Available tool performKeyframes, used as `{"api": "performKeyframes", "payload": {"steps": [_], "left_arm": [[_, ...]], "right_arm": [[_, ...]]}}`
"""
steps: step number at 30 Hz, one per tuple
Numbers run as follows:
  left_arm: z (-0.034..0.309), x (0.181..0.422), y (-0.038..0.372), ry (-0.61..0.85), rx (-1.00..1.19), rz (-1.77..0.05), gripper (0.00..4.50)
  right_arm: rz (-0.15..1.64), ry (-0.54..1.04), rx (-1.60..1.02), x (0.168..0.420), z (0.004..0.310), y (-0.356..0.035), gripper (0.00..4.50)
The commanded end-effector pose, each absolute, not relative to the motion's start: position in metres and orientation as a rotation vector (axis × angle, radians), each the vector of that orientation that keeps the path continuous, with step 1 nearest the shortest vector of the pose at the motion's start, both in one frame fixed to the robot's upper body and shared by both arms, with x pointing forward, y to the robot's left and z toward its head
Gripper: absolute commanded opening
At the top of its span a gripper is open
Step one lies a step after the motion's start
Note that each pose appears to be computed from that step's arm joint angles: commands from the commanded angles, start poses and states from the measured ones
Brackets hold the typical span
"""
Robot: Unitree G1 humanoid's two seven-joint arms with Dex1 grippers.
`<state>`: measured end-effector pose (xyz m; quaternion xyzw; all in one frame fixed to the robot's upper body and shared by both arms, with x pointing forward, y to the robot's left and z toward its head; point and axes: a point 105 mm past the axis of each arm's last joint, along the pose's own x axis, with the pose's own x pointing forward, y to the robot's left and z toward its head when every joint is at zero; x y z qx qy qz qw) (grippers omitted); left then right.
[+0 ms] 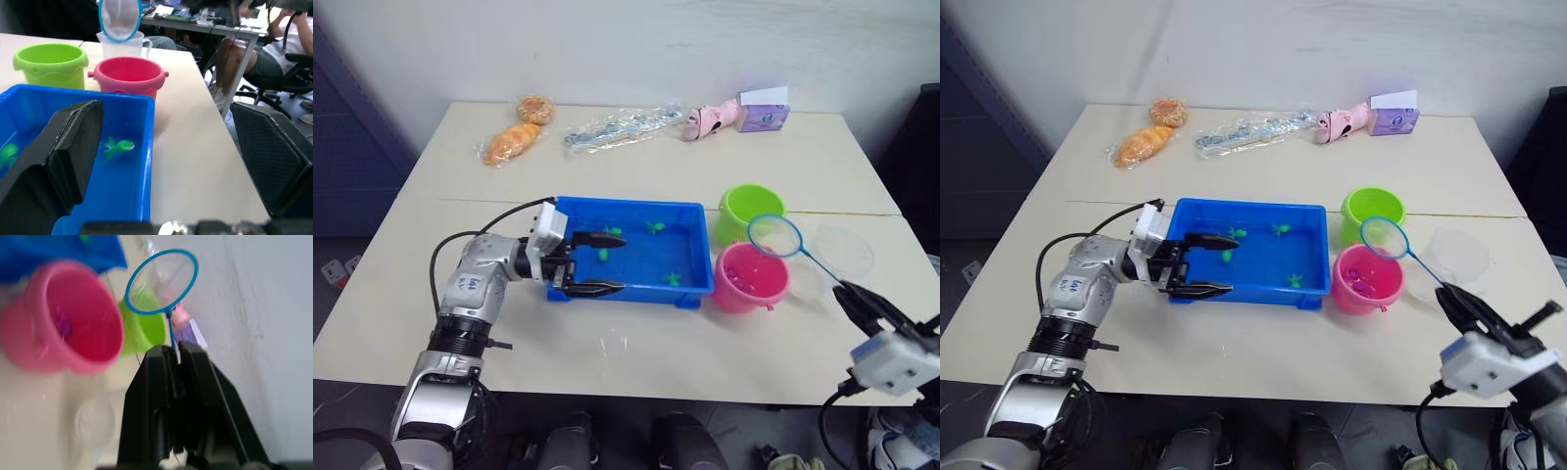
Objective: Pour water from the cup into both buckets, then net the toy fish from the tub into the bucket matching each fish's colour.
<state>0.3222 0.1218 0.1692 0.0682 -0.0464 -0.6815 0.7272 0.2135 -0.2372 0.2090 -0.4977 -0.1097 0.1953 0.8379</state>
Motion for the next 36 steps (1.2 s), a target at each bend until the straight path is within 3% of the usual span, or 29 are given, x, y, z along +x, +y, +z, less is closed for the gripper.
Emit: {"api": "performKeyframes", "payload": {"steps": [1,10,17,27,36], "left_arm": [[0.172,0.324,0.139,-0.118,0.231,-1.460,4.46],[0.172,0.323,0.146,-0.123,0.278,-1.417,4.46],[0.170,0.316,0.144,-0.120,0.273,-1.409,4.46],[0.169,0.314,0.143,-0.139,0.268,-1.383,4.46],[0.168,0.315,0.143,-0.140,0.262,-1.373,4.46]], "right_arm": [[0.580,-0.156,-0.938,0.226,0.218,-0.214,0.00],[0.846,0.053,-1.058,0.282,0.203,-0.172,0.00],[0.861,0.169,-1.215,0.315,0.196,-0.165,0.00],[1.010,0.320,-1.190,0.314,0.185,-0.154,0.00],[0.997,0.426,-0.717,0.310,0.187,-0.150,0.00]]}}
